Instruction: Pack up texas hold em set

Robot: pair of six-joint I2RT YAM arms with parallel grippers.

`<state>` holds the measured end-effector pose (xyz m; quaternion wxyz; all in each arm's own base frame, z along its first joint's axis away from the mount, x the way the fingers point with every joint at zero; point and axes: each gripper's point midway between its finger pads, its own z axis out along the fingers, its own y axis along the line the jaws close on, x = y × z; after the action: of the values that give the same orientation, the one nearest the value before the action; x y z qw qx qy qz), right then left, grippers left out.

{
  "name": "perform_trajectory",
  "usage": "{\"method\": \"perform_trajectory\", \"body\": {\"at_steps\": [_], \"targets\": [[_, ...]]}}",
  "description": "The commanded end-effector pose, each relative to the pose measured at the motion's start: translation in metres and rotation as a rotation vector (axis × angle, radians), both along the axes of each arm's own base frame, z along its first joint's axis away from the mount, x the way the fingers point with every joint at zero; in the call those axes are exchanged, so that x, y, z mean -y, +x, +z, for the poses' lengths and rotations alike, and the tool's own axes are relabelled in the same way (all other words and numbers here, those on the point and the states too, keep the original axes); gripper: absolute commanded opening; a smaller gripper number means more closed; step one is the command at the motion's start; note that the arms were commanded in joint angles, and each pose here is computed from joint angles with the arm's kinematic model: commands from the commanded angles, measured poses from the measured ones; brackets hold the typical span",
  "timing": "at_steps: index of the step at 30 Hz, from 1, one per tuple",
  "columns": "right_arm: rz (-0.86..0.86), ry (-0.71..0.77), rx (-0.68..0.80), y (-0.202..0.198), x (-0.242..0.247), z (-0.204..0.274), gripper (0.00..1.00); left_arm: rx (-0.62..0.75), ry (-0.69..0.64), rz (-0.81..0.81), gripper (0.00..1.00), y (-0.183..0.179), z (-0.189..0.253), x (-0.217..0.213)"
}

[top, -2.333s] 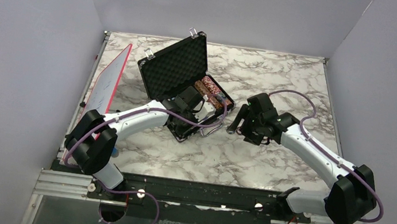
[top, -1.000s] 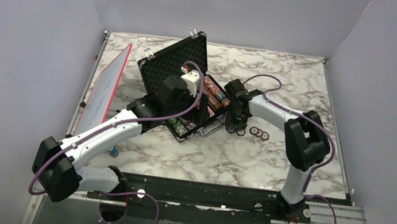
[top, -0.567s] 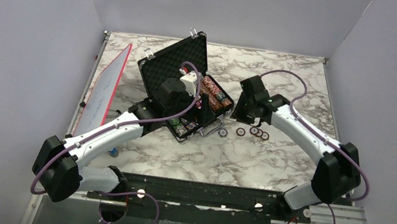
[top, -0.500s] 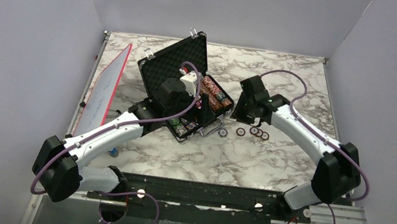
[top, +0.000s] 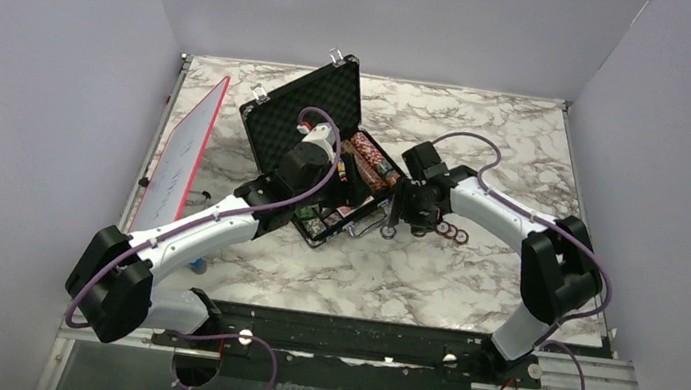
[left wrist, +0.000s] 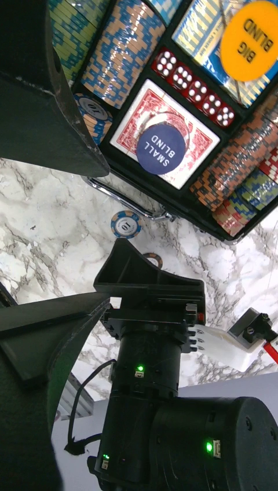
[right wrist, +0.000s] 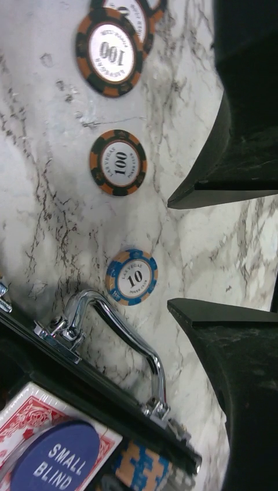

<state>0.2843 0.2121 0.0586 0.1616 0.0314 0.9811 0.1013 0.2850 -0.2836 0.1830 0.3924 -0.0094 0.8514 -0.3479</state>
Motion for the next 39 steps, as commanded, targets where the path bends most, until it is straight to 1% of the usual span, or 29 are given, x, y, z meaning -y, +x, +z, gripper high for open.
{"method": "perform_trajectory", "body": {"at_steps": [1, 4, 11, 14, 20, 24, 28, 31, 34, 36, 38, 39], "targets": [[0.205, -0.038, -0.006, 0.001, -0.006, 0.001, 0.64, -0.021, -0.066, 0.131, 0.75, 0.008, 0.000, -0.011], [0.266, -0.058, -0.036, -0.001, -0.011, -0.009, 0.66, -0.041, -0.105, 0.136, 0.75, 0.003, -0.005, -0.010], [0.371, -0.115, -0.065, -0.002, -0.023, -0.030, 0.67, -0.061, -0.114, 0.123, 0.75, -0.006, -0.008, -0.013], [0.372, -0.134, -0.069, -0.001, -0.023, -0.036, 0.66, -0.086, -0.120, 0.125, 0.74, -0.009, -0.013, -0.013], [0.341, -0.195, -0.074, 0.002, -0.014, -0.058, 0.54, -0.122, -0.155, 0.160, 0.74, -0.009, -0.026, -0.013], [0.301, -0.251, -0.049, 0.007, -0.004, -0.064, 0.51, -0.119, -0.148, 0.166, 0.74, -0.006, -0.028, -0.012], [0.281, -0.271, -0.028, 0.011, -0.001, -0.069, 0.50, -0.105, -0.131, 0.172, 0.74, -0.002, -0.031, -0.013], [0.273, -0.273, -0.033, 0.013, -0.001, -0.073, 0.55, -0.100, -0.125, 0.173, 0.74, -0.001, -0.033, -0.013], [0.266, -0.264, -0.031, 0.013, -0.003, -0.074, 0.55, -0.101, -0.127, 0.166, 0.74, 0.000, -0.034, -0.011], [0.264, -0.244, -0.025, 0.013, -0.007, -0.073, 0.47, -0.098, -0.119, 0.163, 0.74, 0.001, -0.035, -0.011], [0.251, -0.235, -0.025, 0.014, -0.008, -0.070, 0.33, -0.095, -0.113, 0.158, 0.74, 0.001, -0.036, -0.010], [0.239, -0.232, -0.021, 0.014, -0.009, -0.067, 0.29, -0.092, -0.112, 0.152, 0.71, 0.000, -0.037, -0.010]]}}
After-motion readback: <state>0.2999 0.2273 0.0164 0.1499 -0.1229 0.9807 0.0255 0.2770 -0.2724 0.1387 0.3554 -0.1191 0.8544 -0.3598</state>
